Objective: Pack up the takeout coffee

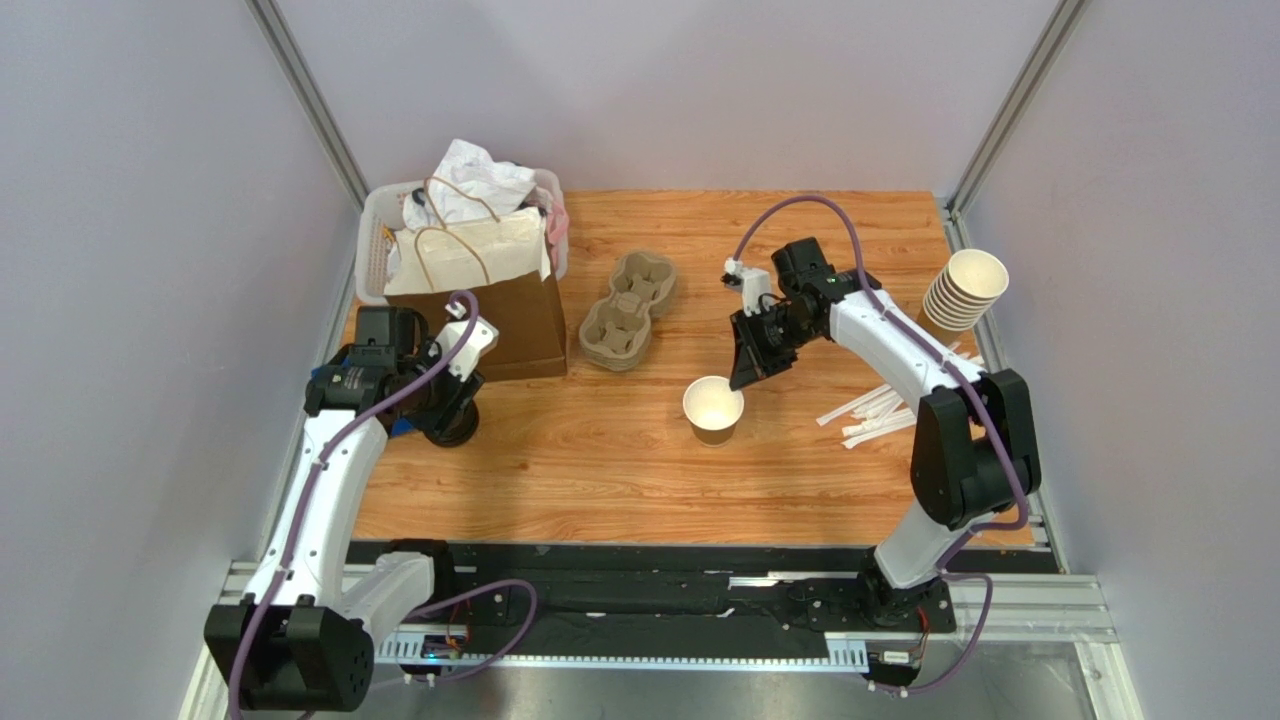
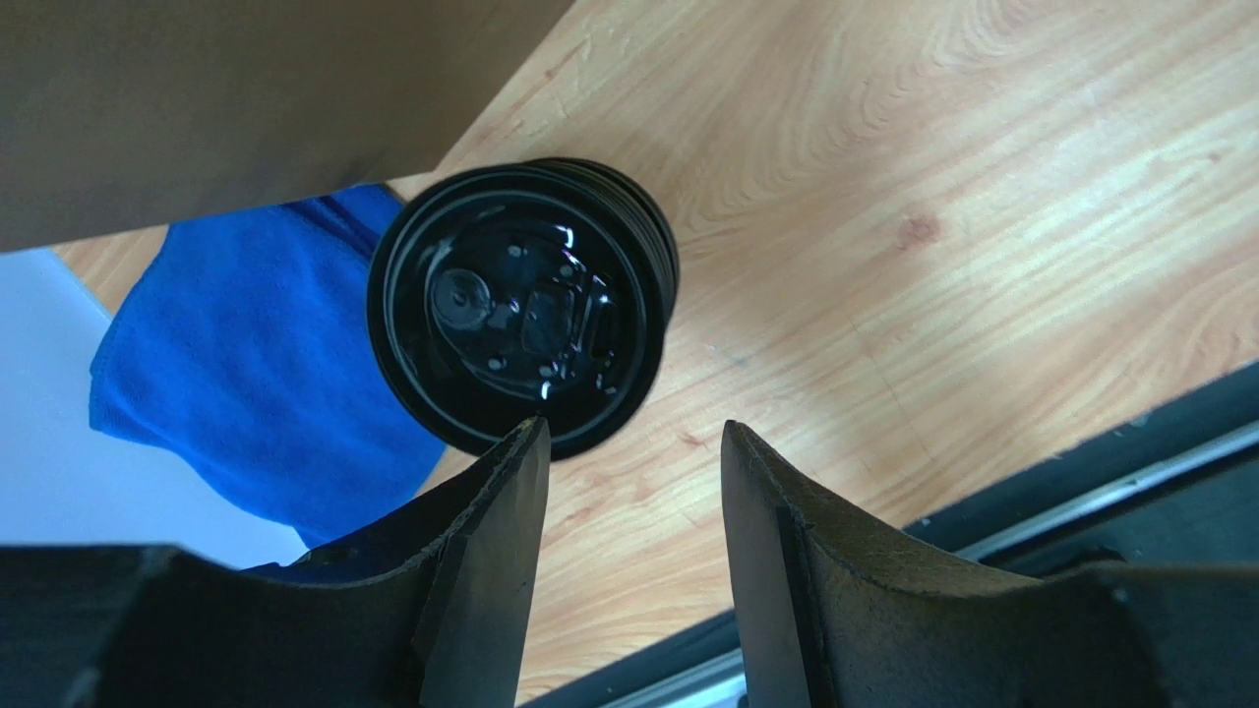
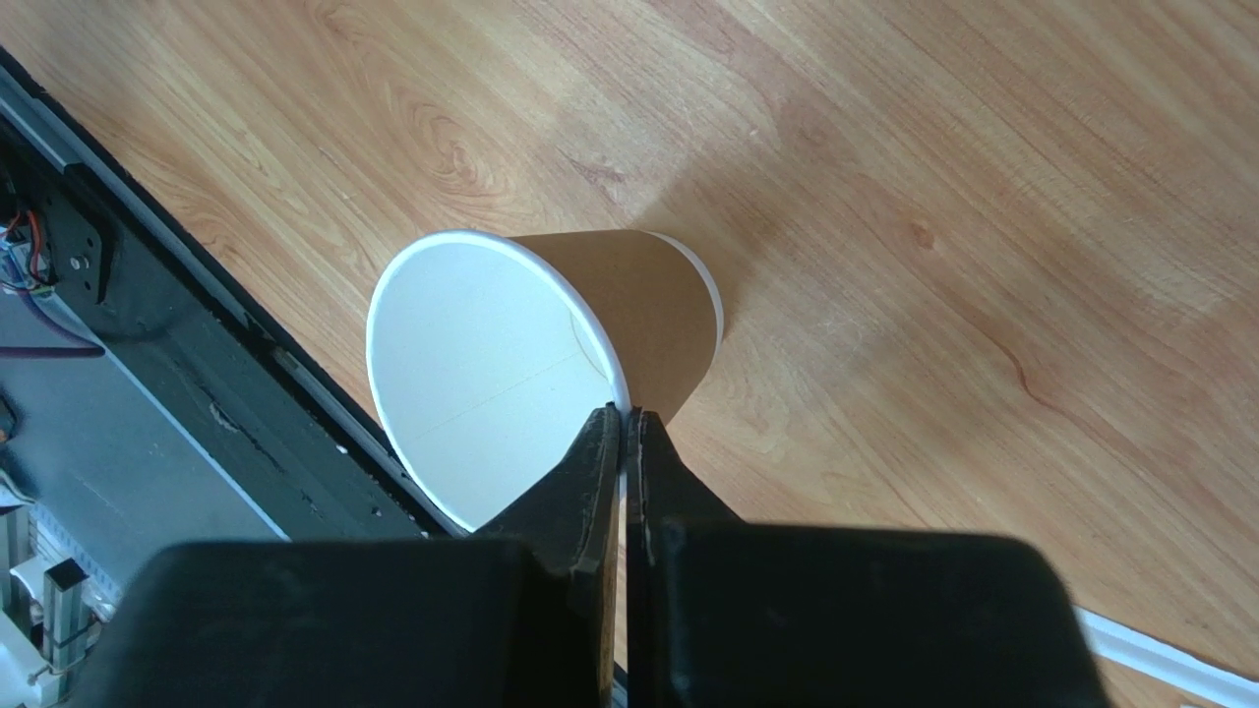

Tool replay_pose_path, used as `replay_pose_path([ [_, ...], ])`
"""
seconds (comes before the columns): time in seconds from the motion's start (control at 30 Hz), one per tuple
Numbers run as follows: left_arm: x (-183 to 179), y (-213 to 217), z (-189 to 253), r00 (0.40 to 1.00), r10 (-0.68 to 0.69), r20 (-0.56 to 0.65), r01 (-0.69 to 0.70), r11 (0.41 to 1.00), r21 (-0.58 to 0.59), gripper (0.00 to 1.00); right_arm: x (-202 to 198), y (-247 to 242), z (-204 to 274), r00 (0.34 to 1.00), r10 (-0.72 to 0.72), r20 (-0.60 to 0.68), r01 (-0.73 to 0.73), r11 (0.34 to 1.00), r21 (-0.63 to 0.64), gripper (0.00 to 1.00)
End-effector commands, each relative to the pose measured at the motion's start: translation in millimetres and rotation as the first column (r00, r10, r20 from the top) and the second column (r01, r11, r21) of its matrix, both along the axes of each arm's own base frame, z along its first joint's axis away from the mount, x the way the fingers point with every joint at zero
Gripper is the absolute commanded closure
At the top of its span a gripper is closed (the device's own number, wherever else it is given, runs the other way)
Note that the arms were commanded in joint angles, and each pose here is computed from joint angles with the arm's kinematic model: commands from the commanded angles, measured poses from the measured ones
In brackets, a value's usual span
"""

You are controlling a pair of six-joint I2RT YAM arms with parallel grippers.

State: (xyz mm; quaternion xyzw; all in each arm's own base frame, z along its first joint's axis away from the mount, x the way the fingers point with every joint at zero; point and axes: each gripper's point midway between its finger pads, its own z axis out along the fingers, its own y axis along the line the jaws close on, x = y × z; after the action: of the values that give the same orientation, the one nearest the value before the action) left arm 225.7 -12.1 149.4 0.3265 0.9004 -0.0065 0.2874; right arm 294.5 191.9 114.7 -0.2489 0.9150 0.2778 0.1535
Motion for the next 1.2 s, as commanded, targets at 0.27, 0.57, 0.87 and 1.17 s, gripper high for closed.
replay_pose_path([
  [0.27, 31.3, -3.8, -12.9, 0.999, 0.000, 0.043, 0.001, 1.000, -0.024, 0.45, 15.4, 13.8, -8.3, 1.000, -0.013, 0.015, 0.012, 0.999, 0.041, 0.88],
  [0.57, 33.5, -4.7, -25.6, 1.000, 0.008, 0.011, -0.008, 0.999, -0.033, 0.47, 11.7, 17.4, 9.8, 1.000, -0.004, 0.030, 0.002, 0.997, 0.071, 0.65],
  [0.87, 34.1, -7.4, -33.6, 1.000, 0.007, -0.018, -0.008, 0.999, -0.048, 0.53, 9.6, 16.7, 37.5, 0.997, -0.001, 0.077, -0.006, 0.996, 0.090, 0.48],
  [1.17, 34.7, -8.0, -41.4, 0.999, 0.007, -0.051, -0.009, 0.999, -0.051, 0.55, 12.1, 19.1, 57.0, 0.995, 0.003, 0.103, -0.014, 0.994, 0.104, 0.44],
])
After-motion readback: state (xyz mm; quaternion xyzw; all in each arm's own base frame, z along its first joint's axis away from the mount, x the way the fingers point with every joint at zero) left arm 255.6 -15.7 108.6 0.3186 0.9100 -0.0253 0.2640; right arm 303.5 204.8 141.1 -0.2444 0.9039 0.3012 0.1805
